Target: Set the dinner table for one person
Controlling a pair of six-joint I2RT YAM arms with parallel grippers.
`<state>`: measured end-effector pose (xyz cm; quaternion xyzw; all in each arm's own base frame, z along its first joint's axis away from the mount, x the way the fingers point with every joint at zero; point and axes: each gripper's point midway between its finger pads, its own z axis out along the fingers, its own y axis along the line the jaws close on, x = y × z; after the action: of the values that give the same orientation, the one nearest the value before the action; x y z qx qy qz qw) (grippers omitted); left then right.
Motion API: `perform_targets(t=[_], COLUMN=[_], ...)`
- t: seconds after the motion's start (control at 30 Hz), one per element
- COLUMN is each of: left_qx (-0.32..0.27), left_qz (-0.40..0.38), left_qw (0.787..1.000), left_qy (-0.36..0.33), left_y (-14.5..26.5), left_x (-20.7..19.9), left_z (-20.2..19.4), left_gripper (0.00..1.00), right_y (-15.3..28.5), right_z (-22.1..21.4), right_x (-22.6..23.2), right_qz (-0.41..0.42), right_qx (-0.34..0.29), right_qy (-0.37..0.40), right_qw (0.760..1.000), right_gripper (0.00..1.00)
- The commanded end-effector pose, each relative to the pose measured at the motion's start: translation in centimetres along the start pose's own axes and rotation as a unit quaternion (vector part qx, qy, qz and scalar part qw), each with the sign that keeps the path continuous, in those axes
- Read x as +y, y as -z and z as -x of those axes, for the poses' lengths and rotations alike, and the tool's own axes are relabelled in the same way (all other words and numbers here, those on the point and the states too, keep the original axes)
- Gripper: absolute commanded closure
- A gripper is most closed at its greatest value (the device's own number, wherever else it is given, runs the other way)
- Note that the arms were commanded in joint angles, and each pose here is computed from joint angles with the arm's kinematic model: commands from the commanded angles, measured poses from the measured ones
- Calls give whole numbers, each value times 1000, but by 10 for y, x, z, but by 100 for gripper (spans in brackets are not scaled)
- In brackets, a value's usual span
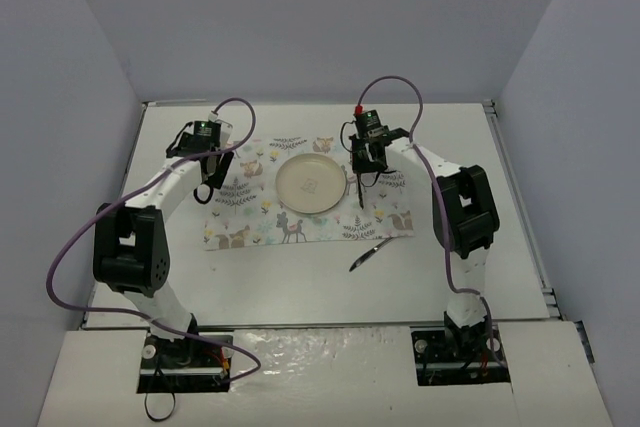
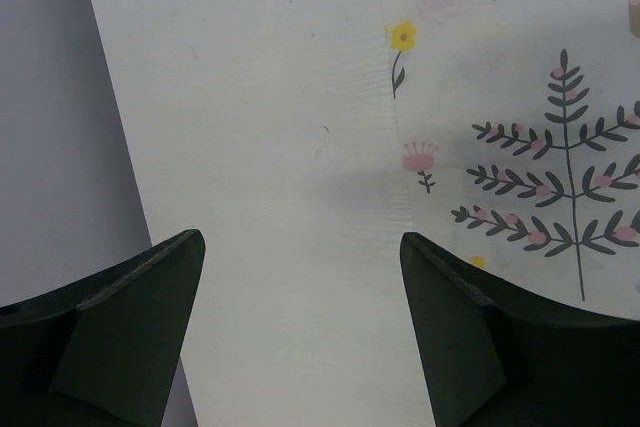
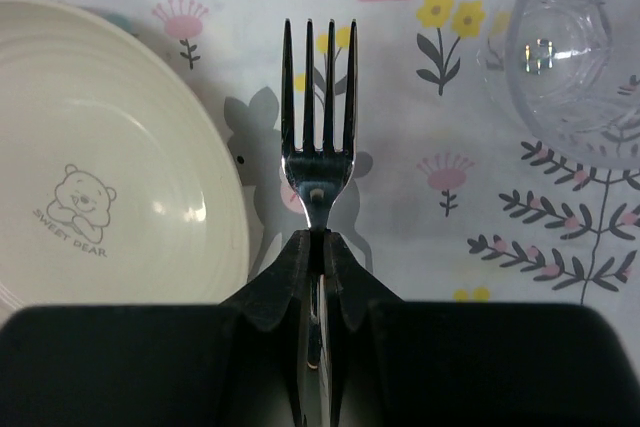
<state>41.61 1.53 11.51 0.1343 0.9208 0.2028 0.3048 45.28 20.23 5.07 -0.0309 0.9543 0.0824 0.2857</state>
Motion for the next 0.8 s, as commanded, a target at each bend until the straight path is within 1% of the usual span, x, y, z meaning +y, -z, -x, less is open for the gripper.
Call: perform_targets(t=[0.0, 0.23, 0.43, 0.47, 0.5, 0.6, 0.67, 0.7, 0.77], left_qx=[-22, -19, -16, -16, -16, -17, -16, -16, -18], left_qz=[17, 11, 9, 9, 9, 8, 7, 7, 5], left_qw=[999, 1000, 1000, 1000, 1000, 1000, 1000, 1000, 1000], left_qy=[19, 17, 14, 14, 14, 14, 12, 11, 12], left_y=[4, -1, -4, -4, -4, -4, -4, -4, -4], left_x=[13, 9, 7, 8, 8, 8, 7, 7, 7], left_z=[15, 15, 15, 15, 15, 17, 16, 17, 19], left_gripper=[23, 23, 23, 23, 23, 23, 23, 23, 23], right_y=[-9, -23, -29, -28, -27, -21, -14, -11, -6], right_z=[26, 27, 20, 21, 22, 24, 28, 30, 34], right_x=[-2, -15, -16, -17, -17, -16, -14, -12, -10], right_qz=[-12, -24, -19, -22, -24, -23, -19, -17, -14], right_qx=[-42, -45, -37, -39, -41, -50, -58, -62, -70], right_qy=[-16, -25, -23, -23, -20, -3, 3, 5, 11], right_qw=[999, 998, 999, 999, 999, 998, 998, 998, 997], right_gripper=[100, 100, 99, 93, 82, 43, 28, 24, 24])
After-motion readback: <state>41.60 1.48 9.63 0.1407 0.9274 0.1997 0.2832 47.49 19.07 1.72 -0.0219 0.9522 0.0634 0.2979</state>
